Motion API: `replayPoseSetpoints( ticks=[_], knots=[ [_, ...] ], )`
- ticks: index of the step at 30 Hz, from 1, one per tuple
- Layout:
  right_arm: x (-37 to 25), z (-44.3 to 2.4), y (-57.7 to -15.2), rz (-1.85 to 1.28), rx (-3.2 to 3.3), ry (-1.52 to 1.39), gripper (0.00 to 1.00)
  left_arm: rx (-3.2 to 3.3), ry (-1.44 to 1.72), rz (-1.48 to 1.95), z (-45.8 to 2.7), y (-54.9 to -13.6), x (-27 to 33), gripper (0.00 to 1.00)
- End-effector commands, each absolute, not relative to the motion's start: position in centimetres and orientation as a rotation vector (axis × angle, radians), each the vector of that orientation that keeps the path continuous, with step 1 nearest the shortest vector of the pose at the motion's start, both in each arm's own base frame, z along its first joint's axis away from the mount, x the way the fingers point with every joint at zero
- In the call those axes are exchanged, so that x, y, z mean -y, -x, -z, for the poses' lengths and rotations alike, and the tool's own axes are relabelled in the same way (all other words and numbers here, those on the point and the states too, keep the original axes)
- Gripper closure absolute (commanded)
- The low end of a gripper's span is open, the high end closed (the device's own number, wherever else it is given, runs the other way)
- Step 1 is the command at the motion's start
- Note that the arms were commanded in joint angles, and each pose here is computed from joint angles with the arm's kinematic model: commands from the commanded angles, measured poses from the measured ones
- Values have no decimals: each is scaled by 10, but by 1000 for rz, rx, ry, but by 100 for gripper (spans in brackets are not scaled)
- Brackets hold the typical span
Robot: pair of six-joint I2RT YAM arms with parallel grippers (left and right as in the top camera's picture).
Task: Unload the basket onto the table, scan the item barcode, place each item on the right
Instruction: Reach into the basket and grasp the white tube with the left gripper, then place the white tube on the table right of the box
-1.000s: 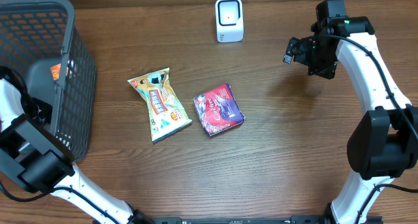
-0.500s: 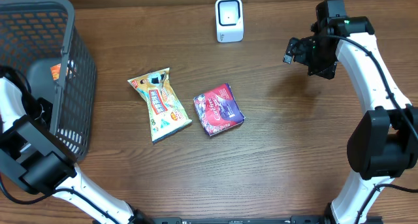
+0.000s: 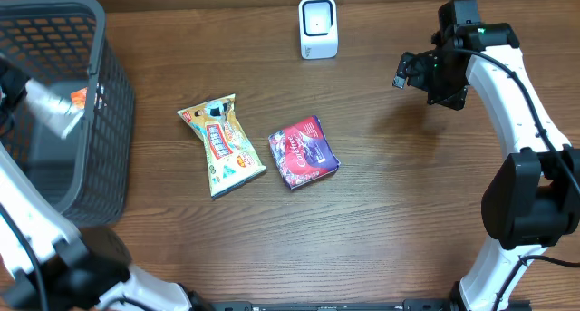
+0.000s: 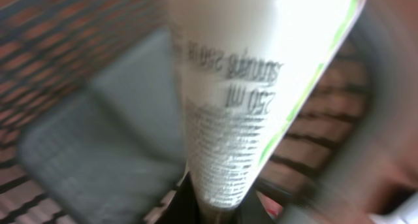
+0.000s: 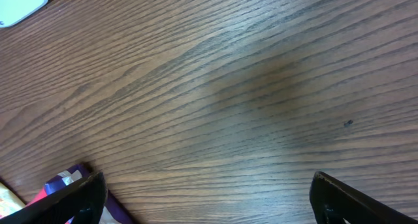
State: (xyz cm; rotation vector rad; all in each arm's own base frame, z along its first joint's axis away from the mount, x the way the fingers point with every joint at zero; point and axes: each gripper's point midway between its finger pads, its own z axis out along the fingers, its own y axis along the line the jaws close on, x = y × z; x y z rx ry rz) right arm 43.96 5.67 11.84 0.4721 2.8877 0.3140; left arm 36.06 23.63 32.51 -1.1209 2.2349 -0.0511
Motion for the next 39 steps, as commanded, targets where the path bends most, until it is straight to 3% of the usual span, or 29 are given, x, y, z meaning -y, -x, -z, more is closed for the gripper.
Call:
replayPoseSetpoints(
  ticks=[1, 7, 17, 25, 33, 34, 36, 37, 39],
  knots=[
    [-56, -139, -446, -320, -2830, -465, 0, -2207, 738, 363, -390, -377, -125, 96],
    [-56, -139, -446, -320, -2830, -464, 0, -2408, 417, 433, -366, -397, -6, 96],
    [-56, -139, -446, -320, -2830, -464, 0, -2903, -37, 506, -220, -393, 172, 96],
    [-56, -139, -446, -320, -2830, -465, 0, -3146, -226, 536, -123, -369, 263, 96],
    [-56, -139, -446, -320, -2830, -464, 0, -3184, -312, 554, -101, -353, 295, 96],
    [-56, -139, -446, -320, -2830, -465, 0, -3184, -314, 544, -100, -353, 295, 90],
    [-56, -139, -446, -319, -2830, -464, 0, -3188, -313, 506, -99, -353, 291, 64],
    [-56, -139, -446, -320, -2830, -464, 0, -3193, -307, 488, -98, -353, 288, 57],
    [-56, -139, -446, -320, -2830, -465, 0, -3217, -276, 473, -102, -352, 278, 56]
  ],
)
